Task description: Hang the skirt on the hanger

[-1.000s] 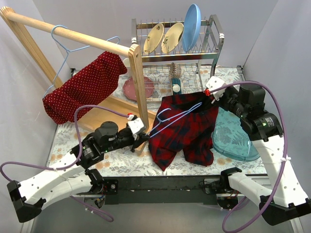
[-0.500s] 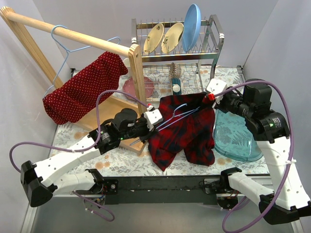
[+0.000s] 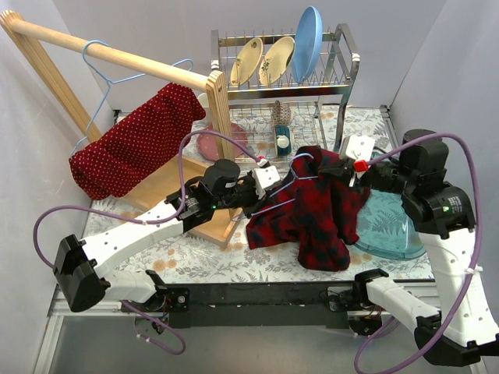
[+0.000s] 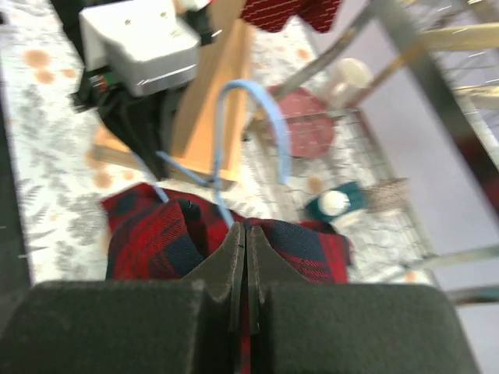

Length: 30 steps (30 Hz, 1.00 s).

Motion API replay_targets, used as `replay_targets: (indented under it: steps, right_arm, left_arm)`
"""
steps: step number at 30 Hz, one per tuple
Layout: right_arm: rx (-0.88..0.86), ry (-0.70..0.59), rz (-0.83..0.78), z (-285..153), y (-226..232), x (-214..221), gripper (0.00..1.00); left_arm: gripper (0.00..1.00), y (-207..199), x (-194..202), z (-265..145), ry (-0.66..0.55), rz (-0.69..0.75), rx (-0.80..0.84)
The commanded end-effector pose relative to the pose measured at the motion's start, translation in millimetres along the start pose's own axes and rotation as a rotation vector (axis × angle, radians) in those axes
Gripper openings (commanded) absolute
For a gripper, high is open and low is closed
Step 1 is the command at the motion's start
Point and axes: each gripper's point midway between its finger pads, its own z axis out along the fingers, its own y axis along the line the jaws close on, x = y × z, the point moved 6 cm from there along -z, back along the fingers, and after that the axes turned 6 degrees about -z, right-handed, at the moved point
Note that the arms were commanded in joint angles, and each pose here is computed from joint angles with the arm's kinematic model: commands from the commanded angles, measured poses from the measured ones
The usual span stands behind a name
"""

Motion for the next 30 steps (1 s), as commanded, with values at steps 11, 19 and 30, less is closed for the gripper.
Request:
replay_targets:
  steps: [11, 19, 30]
  right_arm:
    - [-0.268, -0.094, 0.140, 24, 48, 19, 0.02]
    - [-0.377, -0.047, 0.178, 32, 79, 40, 0.08]
    - [-0.155, 0.256, 0.059, -3, 79, 70, 0.58]
  left_arm:
    - [0.00, -17, -12, -24, -0.271, 0.002, 0.103]
    - [0.00, -11, -17, -17, -0.375, -0.080, 0.113]
    - [0.00, -11, -22, -13, -0.448, -0.098, 0.175]
